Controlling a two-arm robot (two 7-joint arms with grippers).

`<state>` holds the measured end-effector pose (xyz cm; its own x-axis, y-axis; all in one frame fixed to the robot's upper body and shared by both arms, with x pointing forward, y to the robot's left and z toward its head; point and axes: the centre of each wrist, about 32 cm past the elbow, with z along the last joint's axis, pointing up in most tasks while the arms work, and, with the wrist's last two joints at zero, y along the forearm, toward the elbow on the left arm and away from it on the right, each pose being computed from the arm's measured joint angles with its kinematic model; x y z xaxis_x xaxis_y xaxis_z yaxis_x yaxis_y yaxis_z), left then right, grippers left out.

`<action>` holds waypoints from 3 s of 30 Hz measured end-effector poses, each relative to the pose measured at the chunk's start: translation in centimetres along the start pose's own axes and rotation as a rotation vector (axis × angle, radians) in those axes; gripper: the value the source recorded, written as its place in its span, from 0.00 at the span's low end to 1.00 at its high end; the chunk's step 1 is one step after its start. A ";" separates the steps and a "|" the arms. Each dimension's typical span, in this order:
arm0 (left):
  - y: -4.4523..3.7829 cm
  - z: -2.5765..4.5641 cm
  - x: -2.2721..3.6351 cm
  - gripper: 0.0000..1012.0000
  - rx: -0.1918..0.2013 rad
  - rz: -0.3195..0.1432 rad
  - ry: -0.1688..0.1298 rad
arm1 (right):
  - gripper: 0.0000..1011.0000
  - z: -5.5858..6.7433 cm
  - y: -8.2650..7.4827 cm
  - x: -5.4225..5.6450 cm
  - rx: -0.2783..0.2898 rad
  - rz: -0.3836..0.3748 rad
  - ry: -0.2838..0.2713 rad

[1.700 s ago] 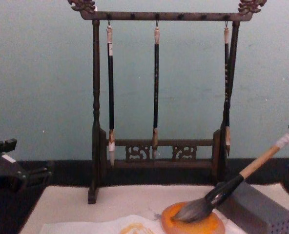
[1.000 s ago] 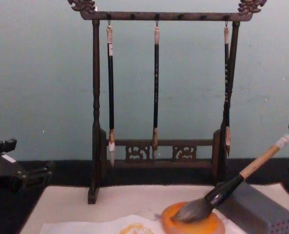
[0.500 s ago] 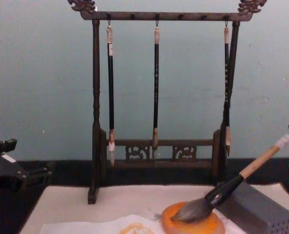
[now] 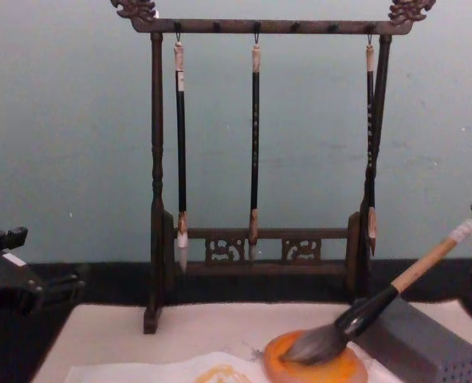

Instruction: Pick up the brush from the inkstone, write on the paper, then place the brush back to its original position.

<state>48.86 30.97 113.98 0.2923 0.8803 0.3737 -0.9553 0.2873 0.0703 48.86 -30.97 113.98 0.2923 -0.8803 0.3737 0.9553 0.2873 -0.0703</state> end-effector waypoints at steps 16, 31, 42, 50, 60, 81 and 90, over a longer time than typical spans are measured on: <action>0.00 0.00 0.00 0.99 0.000 0.000 0.000 | 0.99 0.0 0.0 0.0 0.000 0.000 0.000; 0.00 0.00 0.00 0.99 0.000 0.000 0.000 | 0.99 0.0 0.0 0.1 0.001 0.007 0.006; 0.00 0.00 0.00 0.99 0.000 0.000 0.000 | 0.99 0.7 0.2 0.5 -0.017 0.073 0.243; 0.00 0.00 0.00 0.99 0.000 0.000 0.000 | 0.99 1.2 1.0 0.7 -0.049 0.115 0.529; 0.00 0.00 0.00 0.99 0.000 0.000 0.000 | 0.99 1.5 2.3 0.5 -0.085 0.124 0.807; 0.00 0.00 0.00 0.99 0.000 0.000 0.000 | 0.99 2.4 5.4 -1.1 -0.112 0.113 1.162; 0.00 0.00 0.00 0.99 0.000 0.000 0.000 | 0.99 2.2 6.7 -1.4 -0.117 0.104 1.190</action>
<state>48.86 30.97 113.98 0.2923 0.8803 0.3737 -0.9552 0.2874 0.0703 54.71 -26.96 115.02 0.1681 -0.6692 -0.7238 0.9049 0.3961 -0.1560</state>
